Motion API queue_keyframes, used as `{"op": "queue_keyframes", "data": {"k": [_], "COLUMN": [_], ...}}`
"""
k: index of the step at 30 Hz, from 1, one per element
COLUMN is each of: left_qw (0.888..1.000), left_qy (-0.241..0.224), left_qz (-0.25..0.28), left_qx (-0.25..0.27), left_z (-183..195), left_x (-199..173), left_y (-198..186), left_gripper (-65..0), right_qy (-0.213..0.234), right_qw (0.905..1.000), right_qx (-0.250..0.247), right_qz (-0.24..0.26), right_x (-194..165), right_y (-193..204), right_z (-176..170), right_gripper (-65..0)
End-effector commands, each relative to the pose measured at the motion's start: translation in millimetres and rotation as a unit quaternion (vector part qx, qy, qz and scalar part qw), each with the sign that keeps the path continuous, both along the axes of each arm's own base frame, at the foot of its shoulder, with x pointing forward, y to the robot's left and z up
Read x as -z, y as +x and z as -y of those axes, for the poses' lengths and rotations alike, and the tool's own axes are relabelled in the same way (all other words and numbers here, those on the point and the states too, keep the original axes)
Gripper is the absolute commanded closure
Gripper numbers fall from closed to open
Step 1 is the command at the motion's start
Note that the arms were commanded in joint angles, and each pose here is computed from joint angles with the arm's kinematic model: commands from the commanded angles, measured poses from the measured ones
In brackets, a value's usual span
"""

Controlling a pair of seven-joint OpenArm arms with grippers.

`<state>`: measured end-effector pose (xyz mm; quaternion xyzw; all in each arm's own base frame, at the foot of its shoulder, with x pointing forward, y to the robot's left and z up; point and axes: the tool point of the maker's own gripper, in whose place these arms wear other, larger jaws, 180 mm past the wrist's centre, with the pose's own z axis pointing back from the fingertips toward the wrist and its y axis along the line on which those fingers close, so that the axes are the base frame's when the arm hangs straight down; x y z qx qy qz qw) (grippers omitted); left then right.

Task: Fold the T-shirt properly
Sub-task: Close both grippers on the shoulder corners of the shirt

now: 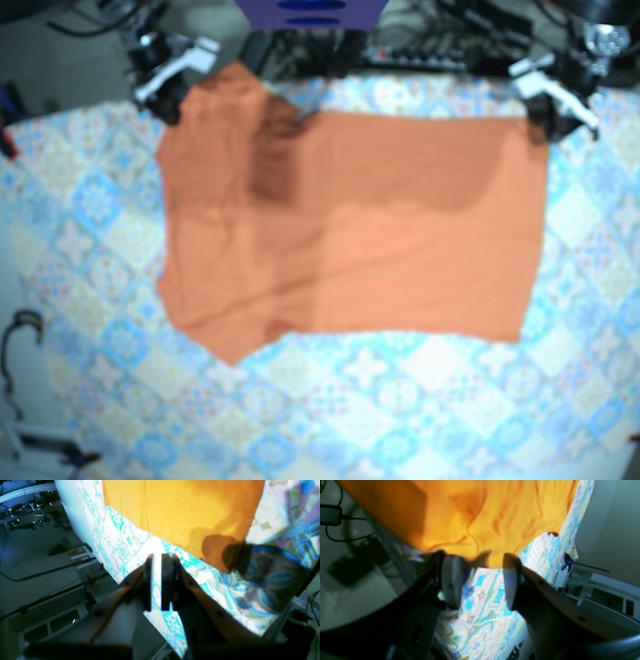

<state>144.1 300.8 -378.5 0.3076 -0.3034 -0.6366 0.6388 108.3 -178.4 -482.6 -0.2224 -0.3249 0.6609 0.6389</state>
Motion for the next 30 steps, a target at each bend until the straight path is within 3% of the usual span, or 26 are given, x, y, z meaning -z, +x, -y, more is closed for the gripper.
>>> {"op": "queue_keyframes", "data": {"k": [1,14,19,27,30], "left_qw": [1.0,1.0,1.0,1.0,1.0], "left_qy": [0.007,0.007,0.007,0.007,0.007], "left_qz": [0.012,0.013,0.013,0.013,0.011], "left_qx": [-0.001,-0.002,-0.002,-0.002,-0.003], "left_z": [-4.1,-4.5,-4.5,-4.5,-5.3], "left_x": [-7.3,-7.6,-7.6,-7.6,-6.9], "left_y": [4.0,4.2,4.2,4.2,3.6], "left_gripper": [-5.1,-5.1,-5.1,-5.1,-5.1], "right_qy": [0.006,0.002,-0.028,-0.021,-0.021], "right_qw": [0.9993,0.9992,0.9971,0.9951,0.9952], "right_qx": [-0.011,-0.016,-0.053,-0.079,-0.079], "right_qz": [-0.035,-0.037,-0.046,-0.054,-0.054], "right_x": [8.4,9.6,16.6,25.0,25.1], "right_y": [-17.2,-17.0,-24.4,-26.7,-26.7], "right_z": [-3.8,-2.1,-3.1,-21.6,-22.1], "right_gripper": [-26.9,-26.8,-26.8,-26.4,-19.2]}}
